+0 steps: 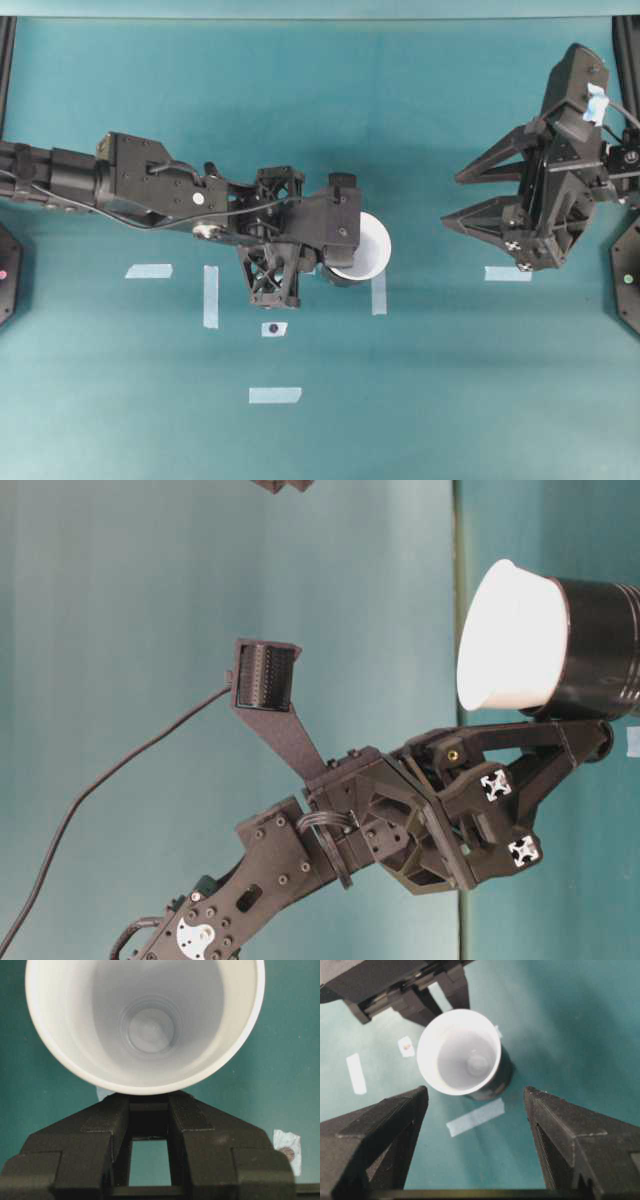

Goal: Holding the cup holder with the left arm, the right arm places the cup into the cup holder.

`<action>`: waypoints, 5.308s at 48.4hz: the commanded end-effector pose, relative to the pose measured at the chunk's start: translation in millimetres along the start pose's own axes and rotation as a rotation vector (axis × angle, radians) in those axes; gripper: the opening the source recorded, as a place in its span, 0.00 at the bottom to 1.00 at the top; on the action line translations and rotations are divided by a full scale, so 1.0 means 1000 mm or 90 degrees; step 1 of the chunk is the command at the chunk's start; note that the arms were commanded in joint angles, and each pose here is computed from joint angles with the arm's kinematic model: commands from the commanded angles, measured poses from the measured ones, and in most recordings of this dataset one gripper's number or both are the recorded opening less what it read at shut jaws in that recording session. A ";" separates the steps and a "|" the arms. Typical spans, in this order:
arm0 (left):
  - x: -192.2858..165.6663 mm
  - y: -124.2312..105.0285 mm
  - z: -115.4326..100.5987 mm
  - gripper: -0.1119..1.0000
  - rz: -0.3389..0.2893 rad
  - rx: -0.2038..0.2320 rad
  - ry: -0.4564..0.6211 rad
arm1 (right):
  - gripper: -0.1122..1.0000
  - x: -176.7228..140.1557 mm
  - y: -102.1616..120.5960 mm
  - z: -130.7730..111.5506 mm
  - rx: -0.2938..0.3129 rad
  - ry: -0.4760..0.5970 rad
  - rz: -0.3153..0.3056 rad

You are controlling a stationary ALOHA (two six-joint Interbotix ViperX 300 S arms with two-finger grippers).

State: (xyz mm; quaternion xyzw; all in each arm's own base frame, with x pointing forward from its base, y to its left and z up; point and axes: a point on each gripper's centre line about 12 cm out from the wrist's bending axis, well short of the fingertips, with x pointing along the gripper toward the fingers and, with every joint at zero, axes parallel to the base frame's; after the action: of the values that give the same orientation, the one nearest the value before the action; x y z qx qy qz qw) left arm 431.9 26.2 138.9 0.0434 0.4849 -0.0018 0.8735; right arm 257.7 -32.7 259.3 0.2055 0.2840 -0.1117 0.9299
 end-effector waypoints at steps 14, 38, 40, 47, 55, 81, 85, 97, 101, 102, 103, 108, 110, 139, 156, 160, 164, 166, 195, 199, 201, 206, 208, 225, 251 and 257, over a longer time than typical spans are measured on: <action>-0.004 0.001 0.004 0.29 0.002 0.001 -0.011 | 0.84 -0.005 0.001 0.002 0.027 -0.014 0.007; -0.005 0.001 0.003 0.29 0.001 0.004 -0.008 | 0.84 -0.009 0.000 0.001 0.047 -0.045 0.018; -0.004 0.000 0.003 0.29 0.001 0.004 -0.006 | 0.84 -0.009 0.000 0.001 0.047 -0.044 0.018; -0.005 0.001 0.003 0.29 0.001 0.004 -0.008 | 0.84 -0.010 0.001 0.001 0.046 -0.045 0.019; -0.004 0.000 0.003 0.29 0.001 0.003 -0.004 | 0.84 -0.010 0.001 0.001 0.048 -0.043 0.019; -0.006 0.001 0.004 0.61 0.000 0.008 0.009 | 0.84 -0.009 -0.001 -0.001 0.049 -0.041 0.017; -0.005 0.001 0.002 0.82 0.000 0.006 0.013 | 0.84 -0.009 -0.001 -0.002 0.048 -0.039 0.017; -0.007 0.003 0.003 0.94 0.001 0.004 0.009 | 0.84 -0.013 -0.002 -0.005 0.050 -0.043 0.018; -0.007 0.003 0.004 0.95 0.001 0.004 0.008 | 0.84 -0.014 -0.003 -0.006 0.050 -0.044 0.018; -0.007 0.003 0.003 0.95 0.002 0.003 0.009 | 0.84 -0.014 -0.002 -0.006 0.049 -0.045 0.019; -0.007 0.003 0.003 0.95 0.002 0.003 0.009 | 0.84 -0.015 -0.003 -0.006 0.049 -0.046 0.019; -0.012 0.005 0.003 0.95 0.004 0.001 0.008 | 0.84 -0.017 -0.003 -0.008 0.049 -0.047 0.020; -0.014 0.006 0.003 0.95 0.004 0.000 0.009 | 0.84 -0.018 -0.004 -0.009 0.048 -0.049 0.020; -0.042 0.004 0.002 0.94 0.002 0.001 0.018 | 0.84 -0.021 -0.006 -0.013 0.050 -0.057 0.023; -0.074 -0.001 0.000 0.94 0.003 -0.001 -0.017 | 0.84 -0.019 -0.007 -0.017 0.050 -0.067 0.026; -0.080 -0.002 -0.001 0.94 0.003 -0.001 -0.026 | 0.84 -0.019 -0.009 -0.019 0.051 -0.073 0.027; -0.086 -0.002 -0.003 0.93 0.004 -0.006 -0.036 | 0.84 -0.020 -0.009 -0.020 0.050 -0.087 0.033; -0.089 -0.002 -0.004 0.93 0.004 -0.009 -0.041 | 0.84 -0.021 -0.009 -0.019 0.050 -0.093 0.036; -0.093 -0.002 -0.008 0.92 0.006 -0.018 -0.073 | 0.84 -0.032 -0.013 -0.028 0.050 -0.110 0.041; -0.093 -0.002 -0.008 0.92 0.007 -0.017 -0.073 | 0.84 -0.032 -0.013 -0.028 0.051 -0.110 0.041; -0.094 -0.002 -0.007 0.92 0.006 -0.019 -0.074 | 0.84 -0.032 -0.013 -0.027 0.051 -0.111 0.042; -0.093 -0.002 -0.008 0.92 0.007 -0.019 -0.073 | 0.84 -0.032 -0.013 -0.028 0.051 -0.110 0.041; -0.093 -0.002 -0.008 0.92 0.007 -0.019 -0.073 | 0.84 -0.031 -0.013 -0.028 0.051 -0.110 0.041; -0.093 -0.002 -0.008 0.92 0.006 -0.020 -0.074 | 0.84 -0.031 -0.013 -0.029 0.050 -0.109 0.041; -0.093 -0.002 -0.008 0.92 0.007 -0.020 -0.073 | 0.84 -0.031 -0.014 -0.029 0.052 -0.108 0.039; -0.093 -0.002 -0.008 0.92 0.007 -0.020 -0.073 | 0.84 -0.031 -0.014 -0.030 0.052 -0.106 0.038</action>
State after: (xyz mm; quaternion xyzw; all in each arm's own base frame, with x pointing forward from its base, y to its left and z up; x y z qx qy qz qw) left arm 372.2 21.1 202.5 0.0308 0.4496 0.0075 0.8927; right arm 212.2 -28.8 247.3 0.2363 0.1991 -0.1112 0.9445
